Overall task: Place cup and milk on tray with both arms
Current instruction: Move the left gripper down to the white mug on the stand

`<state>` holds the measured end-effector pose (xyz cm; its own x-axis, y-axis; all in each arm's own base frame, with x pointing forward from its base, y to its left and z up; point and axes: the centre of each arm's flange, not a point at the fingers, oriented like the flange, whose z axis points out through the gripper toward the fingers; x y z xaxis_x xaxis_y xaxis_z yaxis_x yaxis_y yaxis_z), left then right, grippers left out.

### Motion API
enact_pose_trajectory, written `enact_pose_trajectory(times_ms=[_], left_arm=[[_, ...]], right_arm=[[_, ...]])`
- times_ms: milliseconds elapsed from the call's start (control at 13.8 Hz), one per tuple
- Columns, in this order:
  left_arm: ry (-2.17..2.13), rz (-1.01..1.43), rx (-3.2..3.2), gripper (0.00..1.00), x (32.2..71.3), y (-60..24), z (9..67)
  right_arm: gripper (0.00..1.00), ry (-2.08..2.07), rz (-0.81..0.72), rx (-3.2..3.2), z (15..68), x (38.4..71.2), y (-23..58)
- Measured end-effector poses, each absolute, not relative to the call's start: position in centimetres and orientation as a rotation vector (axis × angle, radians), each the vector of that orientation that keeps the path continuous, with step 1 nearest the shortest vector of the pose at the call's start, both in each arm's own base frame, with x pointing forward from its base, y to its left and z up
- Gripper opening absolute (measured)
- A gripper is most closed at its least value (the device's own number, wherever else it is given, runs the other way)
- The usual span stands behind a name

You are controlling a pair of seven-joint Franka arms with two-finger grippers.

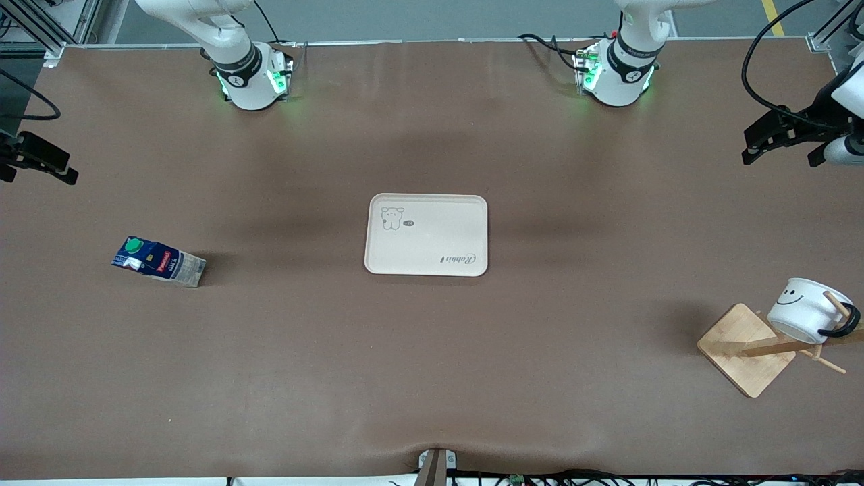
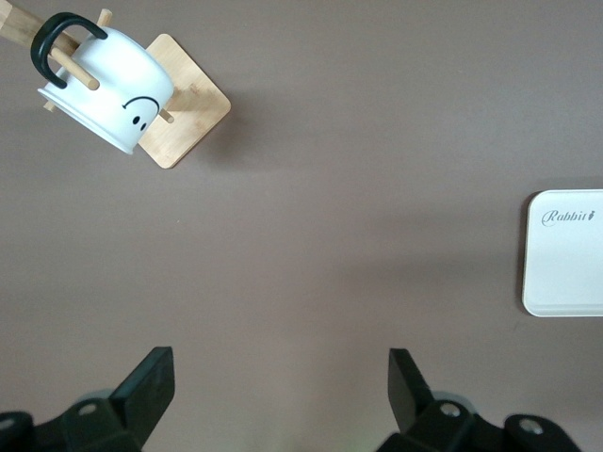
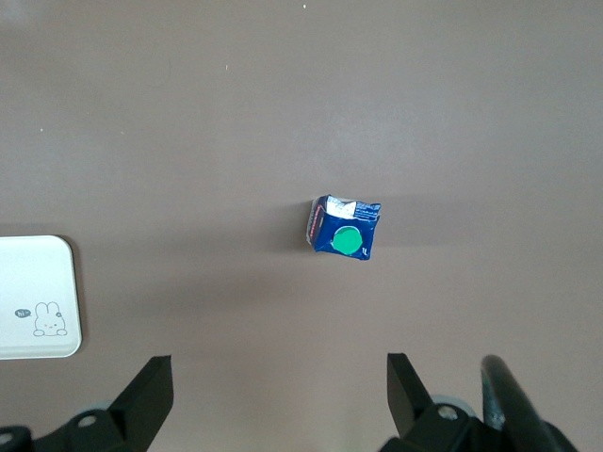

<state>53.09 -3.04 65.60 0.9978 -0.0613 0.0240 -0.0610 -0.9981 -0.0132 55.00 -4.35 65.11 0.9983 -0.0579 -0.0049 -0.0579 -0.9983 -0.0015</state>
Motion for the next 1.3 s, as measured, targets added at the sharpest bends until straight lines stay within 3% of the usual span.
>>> enact_pose_trajectory(times_ms=[362, 725, 1304], left_arm=[[0.073, -0.056, -3.130, 1.00, 53.5, -2.2, 66.0], [-0.047, -0.120, -3.134, 1.00, 56.5, 2.4, 64.9], [-0.297, -0.416, -3.148, 1.00, 58.0, 9.8, 55.8]], right_arm=[[1.00, 0.097, 0.008, -3.138, 65.1, 55.0, -4.5], [1.00, 0.101, 0.009, -3.138, 65.1, 55.0, -4.6], [1.00, 0.105, 0.022, -3.139, 64.6, 55.3, -4.7]])
